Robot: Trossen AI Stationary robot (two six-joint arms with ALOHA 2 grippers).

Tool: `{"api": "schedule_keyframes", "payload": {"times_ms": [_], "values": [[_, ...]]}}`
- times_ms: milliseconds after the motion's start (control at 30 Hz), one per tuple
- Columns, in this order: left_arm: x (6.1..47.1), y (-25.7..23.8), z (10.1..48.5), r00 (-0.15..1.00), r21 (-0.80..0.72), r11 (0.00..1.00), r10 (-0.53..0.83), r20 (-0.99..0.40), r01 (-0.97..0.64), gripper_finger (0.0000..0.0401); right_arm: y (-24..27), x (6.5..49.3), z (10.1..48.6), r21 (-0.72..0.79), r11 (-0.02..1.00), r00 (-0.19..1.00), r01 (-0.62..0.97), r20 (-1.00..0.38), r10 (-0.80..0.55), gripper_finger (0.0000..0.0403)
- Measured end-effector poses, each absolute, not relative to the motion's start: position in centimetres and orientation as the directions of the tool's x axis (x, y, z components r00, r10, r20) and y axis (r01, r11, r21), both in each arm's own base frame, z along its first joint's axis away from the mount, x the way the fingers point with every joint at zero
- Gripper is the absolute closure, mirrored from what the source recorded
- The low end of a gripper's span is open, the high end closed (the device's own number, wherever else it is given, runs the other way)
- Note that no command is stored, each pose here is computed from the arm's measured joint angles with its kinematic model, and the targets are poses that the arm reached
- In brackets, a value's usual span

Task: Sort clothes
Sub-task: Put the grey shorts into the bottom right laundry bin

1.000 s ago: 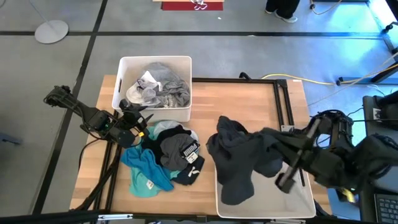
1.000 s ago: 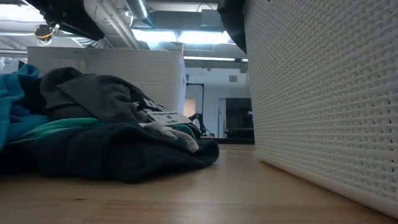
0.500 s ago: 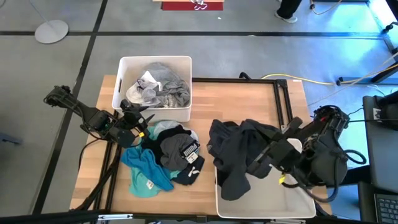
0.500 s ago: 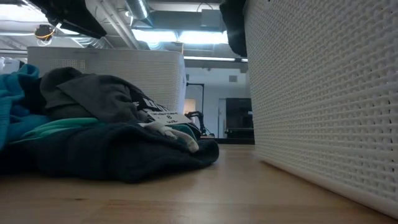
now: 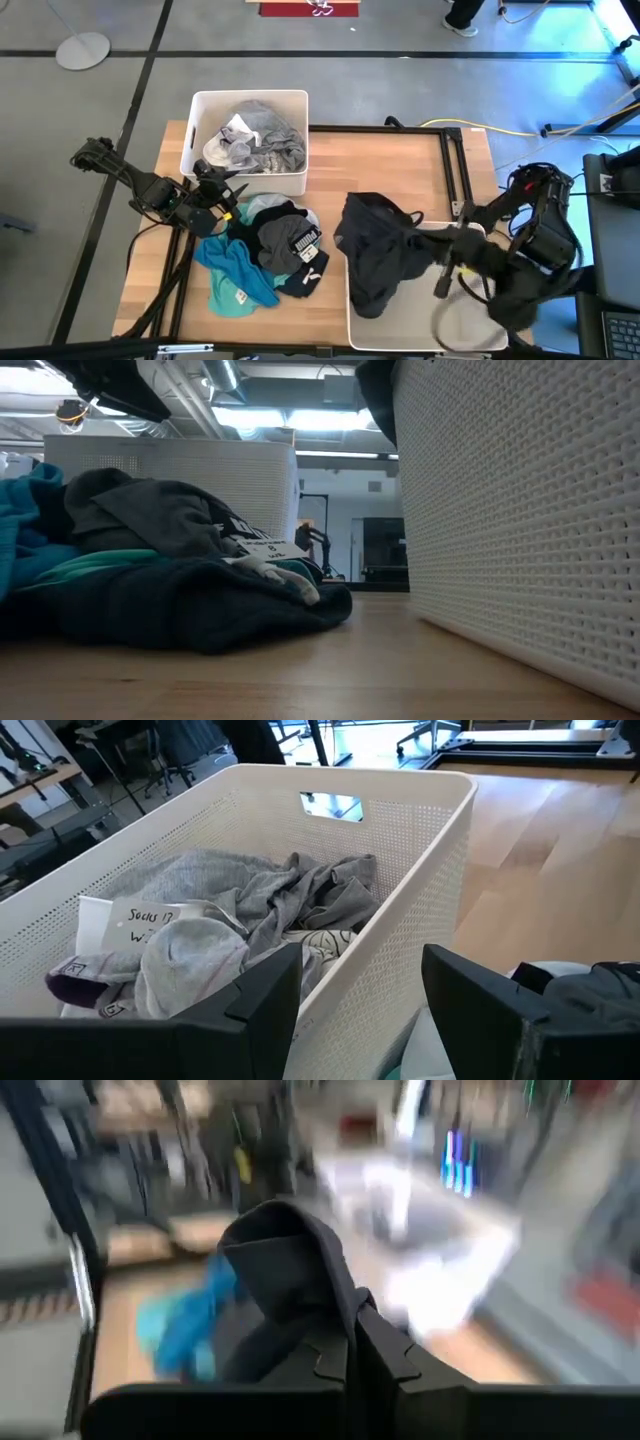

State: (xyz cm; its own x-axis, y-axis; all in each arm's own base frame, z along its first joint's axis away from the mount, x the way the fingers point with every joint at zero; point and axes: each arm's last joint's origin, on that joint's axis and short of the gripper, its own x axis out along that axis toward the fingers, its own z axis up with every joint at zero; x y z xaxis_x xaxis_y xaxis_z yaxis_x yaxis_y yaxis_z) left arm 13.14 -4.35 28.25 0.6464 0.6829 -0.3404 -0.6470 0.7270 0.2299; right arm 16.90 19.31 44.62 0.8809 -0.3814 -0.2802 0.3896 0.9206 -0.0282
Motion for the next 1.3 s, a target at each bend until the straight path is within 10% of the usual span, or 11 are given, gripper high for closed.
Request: {"api": "schedule_keyframes", "payload": {"times_ms": [600,933,1100,1300], "values": [[13.1,-4.3,28.2,0.646,0.221,0.726,0.683,-0.34,-0.652,0.0205,16.8,19.2,32.3,-0.08,0.768,0.274,0.636,-0.906,-0.321,0.0393],[13.1,-4.4,28.2,0.646,0.225,0.726,0.683,-0.34,-0.649,0.0205,15.1,20.0,31.2,-0.075,0.679,-0.053,0.731,-0.997,-0.054,0.0253],[13.1,-4.4,28.3,0.646,0.226,0.727,0.683,-0.34,-0.649,0.0205,14.1,21.3,35.3,0.096,0.668,0.075,0.737,-0.995,0.061,0.0193],[13.1,-4.4,28.2,0.646,0.24,0.727,0.683,-0.34,-0.643,0.0205,13.0,23.7,40.1,0.188,0.852,0.532,0.488,-0.838,-0.119,0.0161]]}}
